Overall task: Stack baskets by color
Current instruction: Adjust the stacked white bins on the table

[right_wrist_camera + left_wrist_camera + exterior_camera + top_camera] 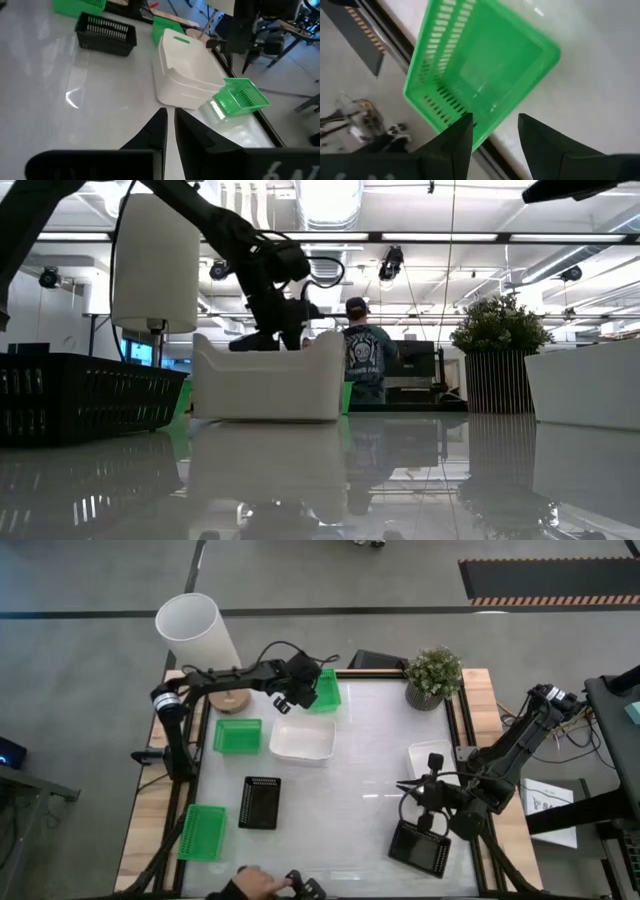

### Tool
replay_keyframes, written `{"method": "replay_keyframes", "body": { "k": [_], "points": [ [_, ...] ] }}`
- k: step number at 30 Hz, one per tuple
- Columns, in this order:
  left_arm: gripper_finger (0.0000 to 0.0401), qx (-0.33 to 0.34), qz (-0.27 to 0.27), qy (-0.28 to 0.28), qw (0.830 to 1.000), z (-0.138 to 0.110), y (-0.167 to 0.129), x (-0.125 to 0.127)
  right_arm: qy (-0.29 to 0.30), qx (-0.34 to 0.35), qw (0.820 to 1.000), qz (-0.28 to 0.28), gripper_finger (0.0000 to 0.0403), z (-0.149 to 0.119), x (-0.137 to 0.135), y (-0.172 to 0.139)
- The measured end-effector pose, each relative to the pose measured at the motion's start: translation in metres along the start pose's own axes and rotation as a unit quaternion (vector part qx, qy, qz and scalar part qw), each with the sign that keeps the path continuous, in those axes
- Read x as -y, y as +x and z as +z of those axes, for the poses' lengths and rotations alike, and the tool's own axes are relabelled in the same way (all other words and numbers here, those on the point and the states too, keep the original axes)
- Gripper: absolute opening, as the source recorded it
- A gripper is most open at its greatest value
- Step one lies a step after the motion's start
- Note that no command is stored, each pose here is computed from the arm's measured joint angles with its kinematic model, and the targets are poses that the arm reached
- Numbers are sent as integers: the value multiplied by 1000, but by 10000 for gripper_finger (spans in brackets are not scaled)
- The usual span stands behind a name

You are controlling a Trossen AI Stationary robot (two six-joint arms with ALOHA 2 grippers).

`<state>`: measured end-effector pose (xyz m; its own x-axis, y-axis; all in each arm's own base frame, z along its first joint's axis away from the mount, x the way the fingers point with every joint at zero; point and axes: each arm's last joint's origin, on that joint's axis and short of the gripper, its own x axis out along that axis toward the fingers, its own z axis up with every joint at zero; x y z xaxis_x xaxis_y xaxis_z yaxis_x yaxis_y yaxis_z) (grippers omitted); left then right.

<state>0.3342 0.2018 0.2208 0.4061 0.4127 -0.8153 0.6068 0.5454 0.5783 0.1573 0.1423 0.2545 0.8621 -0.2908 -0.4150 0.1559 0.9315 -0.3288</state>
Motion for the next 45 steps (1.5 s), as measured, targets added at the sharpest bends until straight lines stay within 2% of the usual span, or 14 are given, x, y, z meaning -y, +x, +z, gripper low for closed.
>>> {"method": "replay_keyframes", "body": {
  "k": [5,8,11,22,28,31,35,41,45],
  "points": [
    [141,5,5,-2,1000,-7,2,0,13,8,1000,3,27,3,-1,0],
    [141,-15,-4,-6,1000,-8,2,3,21,13,1000,6,27,4,-2,0],
    [141,-19,3,-16,1000,-6,-6,2,22,14,1000,6,27,4,-2,0],
    [141,44,37,-58,997,14,-44,-2,18,19,1000,-6,27,5,-1,0],
    [141,44,16,-84,995,19,-39,10,20,22,1000,-5,27,6,1,-2],
    [141,41,-15,-94,995,23,-37,19,20,22,1000,-5,27,6,2,-2],
    [141,51,-36,-105,992,38,-45,24,20,22,1000,-5,27,6,2,-2],
    [141,84,-43,-88,992,63,-55,31,18,22,1000,-5,27,6,2,-2],
    [141,59,-12,-66,996,59,-54,27,18,22,1000,-5,27,6,2,-2]
  ]
}}
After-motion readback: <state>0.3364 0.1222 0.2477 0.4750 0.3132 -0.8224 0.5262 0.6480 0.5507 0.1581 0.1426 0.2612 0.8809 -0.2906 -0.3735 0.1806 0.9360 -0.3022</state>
